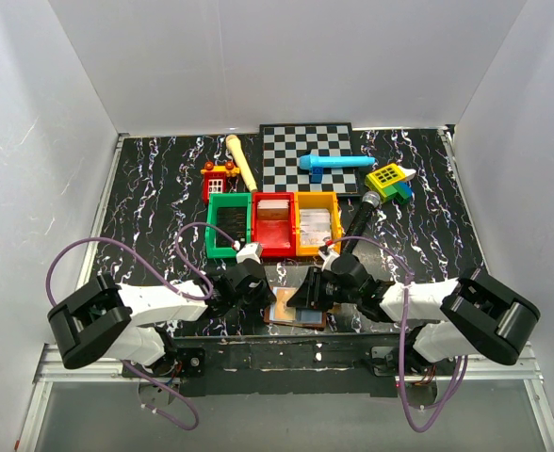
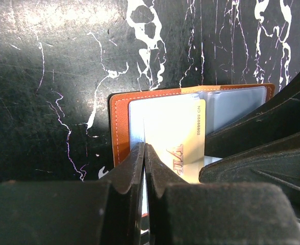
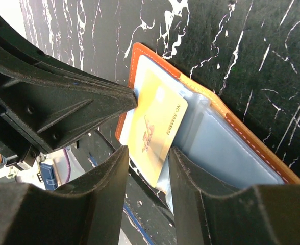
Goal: Take the credit cards out of the card holder
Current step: Remove the credit card from the card holder.
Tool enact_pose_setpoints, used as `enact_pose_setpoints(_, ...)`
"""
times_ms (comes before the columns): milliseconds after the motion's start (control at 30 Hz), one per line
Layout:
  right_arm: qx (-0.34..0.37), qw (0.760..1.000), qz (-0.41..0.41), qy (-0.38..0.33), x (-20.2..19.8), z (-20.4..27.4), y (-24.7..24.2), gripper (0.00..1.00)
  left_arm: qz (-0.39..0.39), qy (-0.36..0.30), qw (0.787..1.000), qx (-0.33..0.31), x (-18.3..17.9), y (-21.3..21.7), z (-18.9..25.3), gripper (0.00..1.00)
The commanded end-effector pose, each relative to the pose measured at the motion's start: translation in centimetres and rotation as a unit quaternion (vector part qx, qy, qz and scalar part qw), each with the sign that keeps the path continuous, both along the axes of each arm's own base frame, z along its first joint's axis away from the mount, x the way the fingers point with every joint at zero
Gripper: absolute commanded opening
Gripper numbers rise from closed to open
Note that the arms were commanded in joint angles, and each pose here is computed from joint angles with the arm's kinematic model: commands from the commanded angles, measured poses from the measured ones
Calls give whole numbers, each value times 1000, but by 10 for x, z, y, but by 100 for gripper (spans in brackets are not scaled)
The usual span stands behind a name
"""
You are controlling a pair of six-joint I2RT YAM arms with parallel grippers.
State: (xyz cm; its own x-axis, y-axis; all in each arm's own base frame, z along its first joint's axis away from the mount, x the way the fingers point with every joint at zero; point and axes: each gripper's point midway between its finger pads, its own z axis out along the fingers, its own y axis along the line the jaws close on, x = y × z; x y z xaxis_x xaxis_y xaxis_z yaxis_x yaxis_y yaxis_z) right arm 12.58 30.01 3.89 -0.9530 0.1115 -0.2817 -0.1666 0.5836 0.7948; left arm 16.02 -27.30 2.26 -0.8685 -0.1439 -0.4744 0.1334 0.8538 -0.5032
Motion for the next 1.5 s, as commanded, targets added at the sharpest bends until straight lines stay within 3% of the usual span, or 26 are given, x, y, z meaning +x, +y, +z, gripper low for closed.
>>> enact_pose_setpoints(0, 43, 999, -7, -33, 8, 23, 9, 44, -7, 34, 998, 57, -15, 22, -27, 0)
enact_pose_setpoints(1300, 99, 994, 0, -48, 15, 44, 28, 43, -16, 17, 999, 27, -16, 21, -20, 0)
enact_pose_setpoints(1467, 104, 993, -3, -52, 16, 47, 28, 37, -16, 18, 999, 28, -16, 21, -21, 0)
